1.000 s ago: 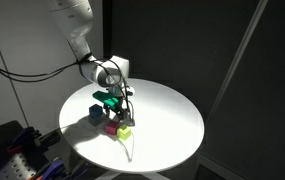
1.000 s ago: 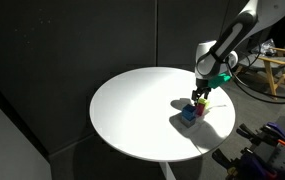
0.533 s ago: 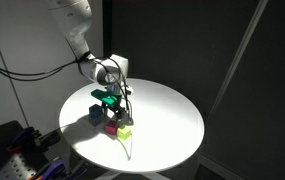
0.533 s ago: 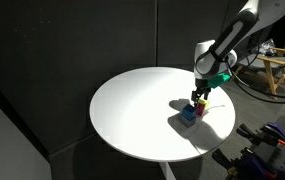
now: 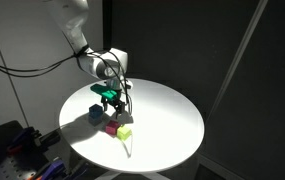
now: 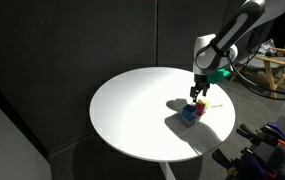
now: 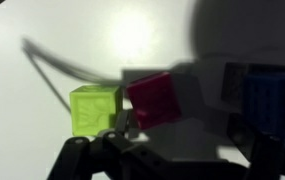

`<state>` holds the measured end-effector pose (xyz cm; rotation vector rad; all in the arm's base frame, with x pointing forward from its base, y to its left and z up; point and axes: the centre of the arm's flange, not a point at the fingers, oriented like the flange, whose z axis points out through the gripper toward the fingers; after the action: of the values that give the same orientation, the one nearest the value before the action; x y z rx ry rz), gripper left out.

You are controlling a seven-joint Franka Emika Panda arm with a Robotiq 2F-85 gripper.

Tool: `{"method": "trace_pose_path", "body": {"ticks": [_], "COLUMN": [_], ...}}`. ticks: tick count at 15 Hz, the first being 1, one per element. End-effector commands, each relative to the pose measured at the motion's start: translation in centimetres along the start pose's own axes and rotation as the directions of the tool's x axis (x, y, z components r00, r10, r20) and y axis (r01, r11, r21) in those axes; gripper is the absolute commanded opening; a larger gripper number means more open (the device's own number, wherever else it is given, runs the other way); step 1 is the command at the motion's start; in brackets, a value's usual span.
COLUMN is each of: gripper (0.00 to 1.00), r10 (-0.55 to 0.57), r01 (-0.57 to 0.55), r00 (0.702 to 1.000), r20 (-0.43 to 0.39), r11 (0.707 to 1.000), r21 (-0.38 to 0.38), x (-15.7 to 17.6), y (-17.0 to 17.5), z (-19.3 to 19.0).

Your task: Put the pink block on the table

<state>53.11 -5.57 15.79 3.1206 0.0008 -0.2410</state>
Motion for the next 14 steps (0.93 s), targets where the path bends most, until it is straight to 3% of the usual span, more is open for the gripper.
{"method": "trace_pose_path", "body": {"ticks": [1, 6, 14], "gripper": [1.0, 1.0, 1.0], "r10": [-0.013, -0.013, 0.053], "r01": [0.014, 0.014, -0.052], "r00": [0.999, 0.997, 0.998], "r20": [-0.043, -0.075, -0.044], "r11": [1.0, 1.0, 0.999], "r21": [0.016, 0.02, 0.006], "x": [-1.5, -2.9, -6.3], "y": [-1.0, -2.7, -4.5], "z": [-2.1, -3.9, -6.7]}}
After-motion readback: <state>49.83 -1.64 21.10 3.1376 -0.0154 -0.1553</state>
